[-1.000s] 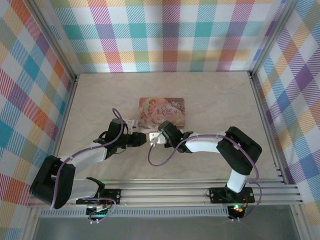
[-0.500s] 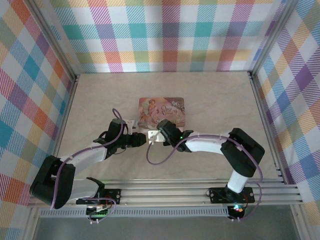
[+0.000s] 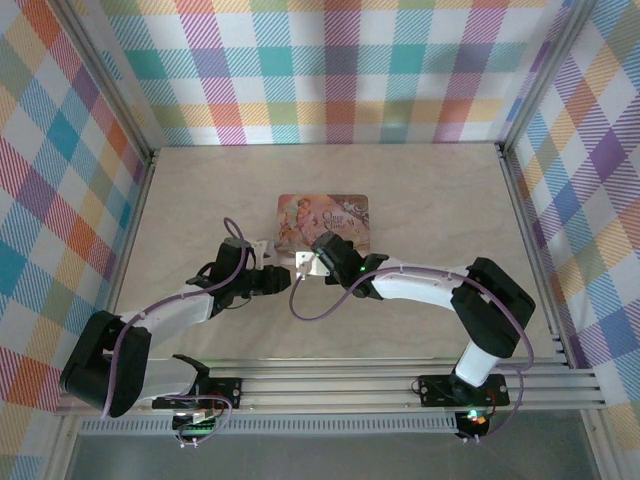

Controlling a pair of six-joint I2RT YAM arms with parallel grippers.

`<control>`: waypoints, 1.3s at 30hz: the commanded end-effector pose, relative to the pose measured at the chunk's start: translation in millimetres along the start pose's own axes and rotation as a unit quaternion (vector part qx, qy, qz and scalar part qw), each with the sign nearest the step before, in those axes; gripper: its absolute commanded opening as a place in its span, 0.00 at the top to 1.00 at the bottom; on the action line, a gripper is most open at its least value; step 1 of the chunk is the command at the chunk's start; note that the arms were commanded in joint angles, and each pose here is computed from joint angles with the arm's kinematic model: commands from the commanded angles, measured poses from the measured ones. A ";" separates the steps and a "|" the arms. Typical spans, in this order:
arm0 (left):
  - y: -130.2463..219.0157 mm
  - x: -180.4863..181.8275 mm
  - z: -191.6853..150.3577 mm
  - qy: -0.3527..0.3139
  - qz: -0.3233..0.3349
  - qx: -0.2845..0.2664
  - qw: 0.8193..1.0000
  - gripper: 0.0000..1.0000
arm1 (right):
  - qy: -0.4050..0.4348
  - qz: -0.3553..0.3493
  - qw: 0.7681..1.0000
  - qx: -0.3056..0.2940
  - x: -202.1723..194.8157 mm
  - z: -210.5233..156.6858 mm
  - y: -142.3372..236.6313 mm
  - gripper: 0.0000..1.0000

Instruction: Unlock the padlock with the key

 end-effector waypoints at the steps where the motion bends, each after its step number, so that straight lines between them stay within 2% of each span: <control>1: 8.3 3.3 7.0 0.011 0.013 -0.015 1.000 0.71 | -0.011 -0.004 1.000 -0.017 -5.7 13.5 3.6 1.00; 7: 23.2 5.4 13.5 0.002 0.046 -0.034 0.998 0.67 | -0.125 -0.004 0.990 -0.070 -27.1 31.1 30.1 1.00; 12: 45.8 7.9 24.0 -0.017 0.096 -0.061 0.993 0.56 | -0.233 0.007 0.967 -0.099 -40.0 32.2 57.5 1.00; 16: 66.1 12.0 30.4 -0.023 0.135 -0.090 0.986 0.44 | -0.297 0.008 0.951 -0.089 -46.4 17.6 75.8 1.00; 17: 71.5 13.9 31.7 -0.020 0.147 -0.097 0.984 0.39 | -0.318 0.012 0.944 -0.084 -48.5 11.4 79.9 1.00; 18: 75.7 14.6 33.6 -0.018 0.156 -0.103 0.982 0.24 | -0.336 0.015 0.938 -0.079 -50.7 5.4 82.8 1.00; 19: 79.8 15.0 36.1 -0.018 0.165 -0.109 0.980 0.02 | -0.356 0.019 0.931 -0.072 -51.9 -2.6 85.0 1.00; 21: 87.1 13.5 42.4 -0.019 0.179 -0.119 0.976 0.00 | -0.394 0.028 0.917 -0.058 -53.9 -19.5 87.6 1.00; 24: 96.4 15.6 51.3 -0.017 0.211 -0.131 0.969 0.00 | -0.453 0.038 0.890 -0.027 -56.6 -51.5 88.7 1.00; 29: 109.3 22.4 63.8 -0.014 0.268 -0.139 0.953 0.00 | -0.576 0.045 0.815 0.034 -59.6 -122.1 88.0 1.00; 35: 97.9 25.3 65.4 -0.018 0.281 -0.104 0.954 0.00 | -0.671 0.082 0.731 0.095 -42.3 -195.6 72.8 0.99; 39: 84.2 25.0 63.8 -0.015 0.272 -0.076 0.959 0.00 | -0.711 0.102 0.683 0.135 -31.1 -236.9 58.0 0.98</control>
Point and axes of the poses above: each hand's point on the last joint's axis, 136 mm out from that joint toward the fingers, its own y axis back along the fingers, its own x axis along the line the jaws close on, z = x × y, the point moved 2 cm from there along y, back along the fingers, and after that the axes turned 7 degrees about y, right-handed, at the moved point
